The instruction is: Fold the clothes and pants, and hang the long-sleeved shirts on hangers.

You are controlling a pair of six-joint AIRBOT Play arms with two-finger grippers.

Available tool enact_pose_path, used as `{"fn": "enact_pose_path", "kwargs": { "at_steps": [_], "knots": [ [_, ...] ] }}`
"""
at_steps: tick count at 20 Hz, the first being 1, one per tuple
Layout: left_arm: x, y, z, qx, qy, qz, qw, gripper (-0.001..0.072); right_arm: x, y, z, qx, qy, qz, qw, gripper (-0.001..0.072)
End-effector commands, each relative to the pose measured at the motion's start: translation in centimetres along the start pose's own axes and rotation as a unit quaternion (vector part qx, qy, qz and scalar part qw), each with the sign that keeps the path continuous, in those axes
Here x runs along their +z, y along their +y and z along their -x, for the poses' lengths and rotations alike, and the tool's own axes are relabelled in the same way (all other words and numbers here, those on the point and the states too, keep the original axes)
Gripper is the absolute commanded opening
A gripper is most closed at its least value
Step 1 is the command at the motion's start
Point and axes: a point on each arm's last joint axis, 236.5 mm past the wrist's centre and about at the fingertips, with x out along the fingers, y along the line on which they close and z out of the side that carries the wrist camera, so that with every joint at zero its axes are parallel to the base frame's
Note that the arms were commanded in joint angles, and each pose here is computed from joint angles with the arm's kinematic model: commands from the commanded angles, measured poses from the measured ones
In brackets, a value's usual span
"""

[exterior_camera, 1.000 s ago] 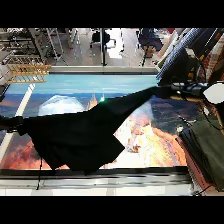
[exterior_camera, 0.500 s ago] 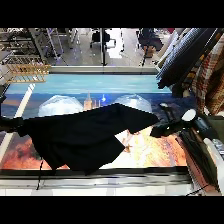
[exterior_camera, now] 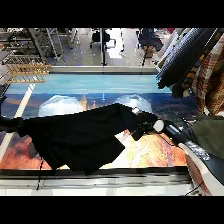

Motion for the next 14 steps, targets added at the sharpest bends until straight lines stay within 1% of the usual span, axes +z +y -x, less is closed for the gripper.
{"fn": "enact_pose_path", "kwargs": {
  "at_steps": [1,3,6,7,8,9,10,12,14],
  "knots": [
    [0.0,0.0,0.0,0.0,0.001,0.0,1.0,0.0016,0.5,0.0,-3.5,-0.034,-0.004,0.044,0.998,0.0353],
    [0.0,0.0,0.0,0.0,0.001,0.0,1.0,0.0016,-0.4,-0.5,-4.7,-0.039,0.009,0.046,0.998,0.0353],
    [0.0,0.0,0.0,0.0,0.001,0.0,1.0,0.0016,0.0,-2.0,-5.2,-0.069,-0.001,0.045,0.997,0.0317],
    [-0.1,0.0,0.0,-0.001,0.002,0.0,1.0,0.0016,0.2,-2.3,-5.2,-0.075,-0.006,0.046,0.996,0.0217],
    [-0.2,-0.1,0.0,-0.002,0.004,0.0,1.0,0.0016,0.3,-2.5,-5.1,-0.08,-0.005,0.051,0.995,0.014],
    [-0.3,-0.1,0.0,-0.003,0.007,0.0,1.0,0.0016,0.2,-2.6,-5.0,-0.08,-0.003,0.051,0.995,0.0122],
    [-0.6,-0.2,0.1,-0.005,0.011,0.0,1.0,0.0016,0.2,-2.5,-4.9,-0.077,0.004,0.041,0.996,0.001],
    [-0.9,-0.5,0.5,-0.007,0.016,-0.002,1.0,0.0016,0.8,-2.2,-3.7,-0.065,0.017,0.017,0.998,0.0009],
    [-0.3,-1.5,2.6,-0.017,-0.004,-0.016,1.0,0.0015,2.8,-2.1,-0.1,-0.064,0.026,0.038,0.997,0.0008]
  ]
}}
